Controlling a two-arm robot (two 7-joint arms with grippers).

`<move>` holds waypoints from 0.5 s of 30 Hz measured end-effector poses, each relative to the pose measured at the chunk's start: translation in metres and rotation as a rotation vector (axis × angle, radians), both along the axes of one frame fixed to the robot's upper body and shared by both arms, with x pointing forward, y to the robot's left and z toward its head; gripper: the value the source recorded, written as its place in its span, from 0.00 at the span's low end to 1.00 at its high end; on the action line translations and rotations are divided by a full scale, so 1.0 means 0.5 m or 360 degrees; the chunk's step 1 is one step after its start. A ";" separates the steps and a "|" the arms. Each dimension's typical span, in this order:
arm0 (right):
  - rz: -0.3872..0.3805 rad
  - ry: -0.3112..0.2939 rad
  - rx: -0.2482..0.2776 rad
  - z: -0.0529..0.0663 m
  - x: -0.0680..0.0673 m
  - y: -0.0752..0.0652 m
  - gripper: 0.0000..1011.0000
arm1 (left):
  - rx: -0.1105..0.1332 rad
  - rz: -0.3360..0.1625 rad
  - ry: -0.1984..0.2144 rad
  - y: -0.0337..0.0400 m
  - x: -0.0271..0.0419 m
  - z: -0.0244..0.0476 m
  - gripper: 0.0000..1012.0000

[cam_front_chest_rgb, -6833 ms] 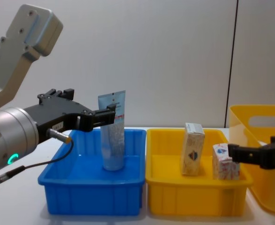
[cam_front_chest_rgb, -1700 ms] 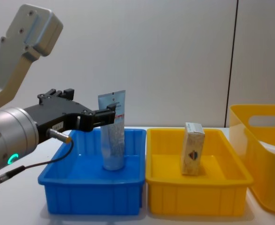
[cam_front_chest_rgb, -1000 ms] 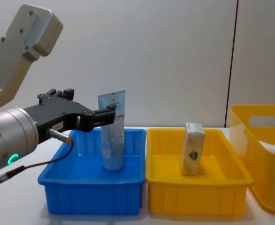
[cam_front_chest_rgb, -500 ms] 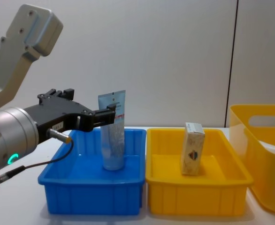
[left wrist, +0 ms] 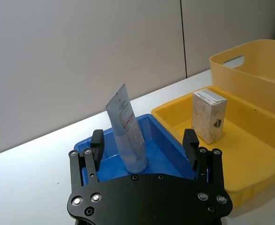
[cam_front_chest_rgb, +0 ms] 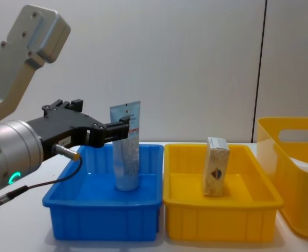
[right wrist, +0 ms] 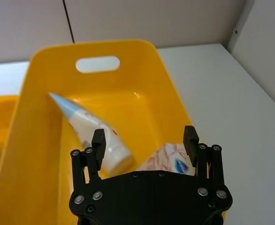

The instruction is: Bimanual collaborative sorting of washing and personal care products

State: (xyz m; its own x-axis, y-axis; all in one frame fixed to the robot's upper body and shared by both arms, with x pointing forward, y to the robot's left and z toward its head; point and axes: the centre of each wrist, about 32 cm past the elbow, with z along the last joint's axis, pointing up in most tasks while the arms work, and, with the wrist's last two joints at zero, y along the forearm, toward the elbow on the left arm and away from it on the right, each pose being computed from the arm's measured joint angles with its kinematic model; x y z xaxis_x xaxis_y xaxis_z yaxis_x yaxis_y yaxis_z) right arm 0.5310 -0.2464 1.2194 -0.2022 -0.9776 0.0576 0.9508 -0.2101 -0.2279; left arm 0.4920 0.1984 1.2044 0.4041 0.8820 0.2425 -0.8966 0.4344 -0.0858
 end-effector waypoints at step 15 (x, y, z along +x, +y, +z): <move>0.0141 -0.0303 0.0125 0.024 -0.027 -0.008 0.99 | 0.0000 0.0000 0.0000 0.000 0.000 0.000 0.99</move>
